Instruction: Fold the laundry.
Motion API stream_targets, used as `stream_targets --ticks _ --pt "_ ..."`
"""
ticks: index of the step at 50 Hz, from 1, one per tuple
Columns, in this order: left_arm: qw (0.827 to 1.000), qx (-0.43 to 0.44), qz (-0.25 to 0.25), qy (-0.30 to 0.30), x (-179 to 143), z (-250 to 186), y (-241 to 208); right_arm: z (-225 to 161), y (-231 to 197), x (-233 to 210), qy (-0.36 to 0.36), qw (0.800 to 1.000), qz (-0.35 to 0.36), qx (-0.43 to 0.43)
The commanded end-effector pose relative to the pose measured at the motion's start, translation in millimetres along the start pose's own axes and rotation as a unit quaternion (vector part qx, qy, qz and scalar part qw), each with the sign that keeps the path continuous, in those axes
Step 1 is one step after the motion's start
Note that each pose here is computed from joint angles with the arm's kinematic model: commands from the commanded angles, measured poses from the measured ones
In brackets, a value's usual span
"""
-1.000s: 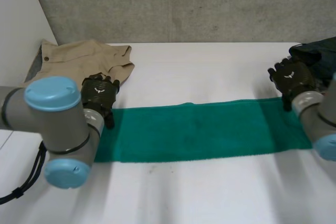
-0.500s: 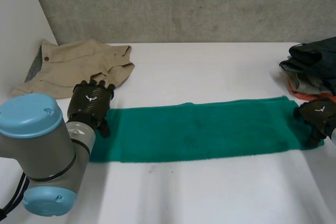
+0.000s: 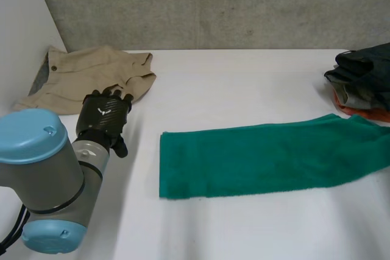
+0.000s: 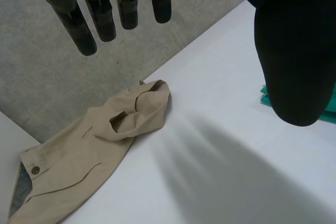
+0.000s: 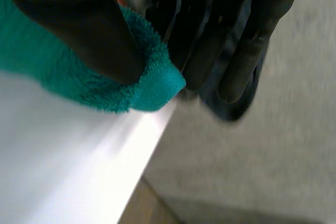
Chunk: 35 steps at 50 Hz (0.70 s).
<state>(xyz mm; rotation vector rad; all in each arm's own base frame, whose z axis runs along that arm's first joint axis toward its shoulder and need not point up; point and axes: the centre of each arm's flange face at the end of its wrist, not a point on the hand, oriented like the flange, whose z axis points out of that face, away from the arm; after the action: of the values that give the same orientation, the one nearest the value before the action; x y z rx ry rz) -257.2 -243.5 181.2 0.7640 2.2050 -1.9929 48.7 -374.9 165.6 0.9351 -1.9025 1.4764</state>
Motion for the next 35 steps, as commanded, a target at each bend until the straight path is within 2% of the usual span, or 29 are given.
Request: stream_targets --ticks 1,6,7,9,10,14,17,18,21,25,29,30,33,35 --pt "1.0 0.014 -0.003 -0.005 -4 -5 -9 -40 -104 -65 -0.066 0.985 -0.037 0.154" --pt "1.0 0.028 -0.006 -0.009 -8 -10 -18 -88 -166 -121 -0.116 0.954 -0.059 0.272" --pt "0.999 0.03 -0.007 -0.01 -9 -10 -20 -111 -186 -143 -0.135 0.937 -0.066 0.317" --pt "0.999 0.035 -0.008 -0.01 -9 -12 -23 -130 -199 -163 -0.154 0.921 -0.073 0.349" --pt "0.999 0.035 -0.008 -0.01 -9 -12 -23 -147 -207 -186 -0.178 0.905 -0.083 0.378" --pt "0.999 0.036 -0.007 -0.01 -9 -13 -24 -181 -211 -240 -0.24 0.872 -0.098 0.415" --pt "0.999 0.035 -0.006 -0.008 -9 -14 -23 -198 -205 -267 -0.276 0.855 -0.112 0.424" --pt "0.999 0.036 -0.007 -0.008 -9 -13 -24 -211 -198 -286 -0.301 0.84 -0.128 0.433" --pt "0.999 0.04 -0.007 -0.01 -9 -12 -26 -224 -191 -298 -0.316 0.823 -0.15 0.447" --pt "0.999 0.046 -0.007 -0.011 -9 -9 -29 -223 -189 -291 -0.31 0.828 -0.146 0.444" --pt "0.998 0.069 -0.01 0.001 -6 -6 -42 -223 -205 -256 -0.277 0.842 -0.104 0.452" --pt "0.997 0.075 -0.01 0.006 -4 -6 -44 -213 -208 -236 -0.262 0.855 -0.074 0.44" --pt "0.995 0.091 -0.009 0.029 8 -4 -52 -198 -208 -211 -0.257 0.874 -0.009 0.413" --pt "0.993 0.103 -0.01 0.049 22 -4 -58 -187 -204 -194 -0.268 0.883 0.066 0.379"
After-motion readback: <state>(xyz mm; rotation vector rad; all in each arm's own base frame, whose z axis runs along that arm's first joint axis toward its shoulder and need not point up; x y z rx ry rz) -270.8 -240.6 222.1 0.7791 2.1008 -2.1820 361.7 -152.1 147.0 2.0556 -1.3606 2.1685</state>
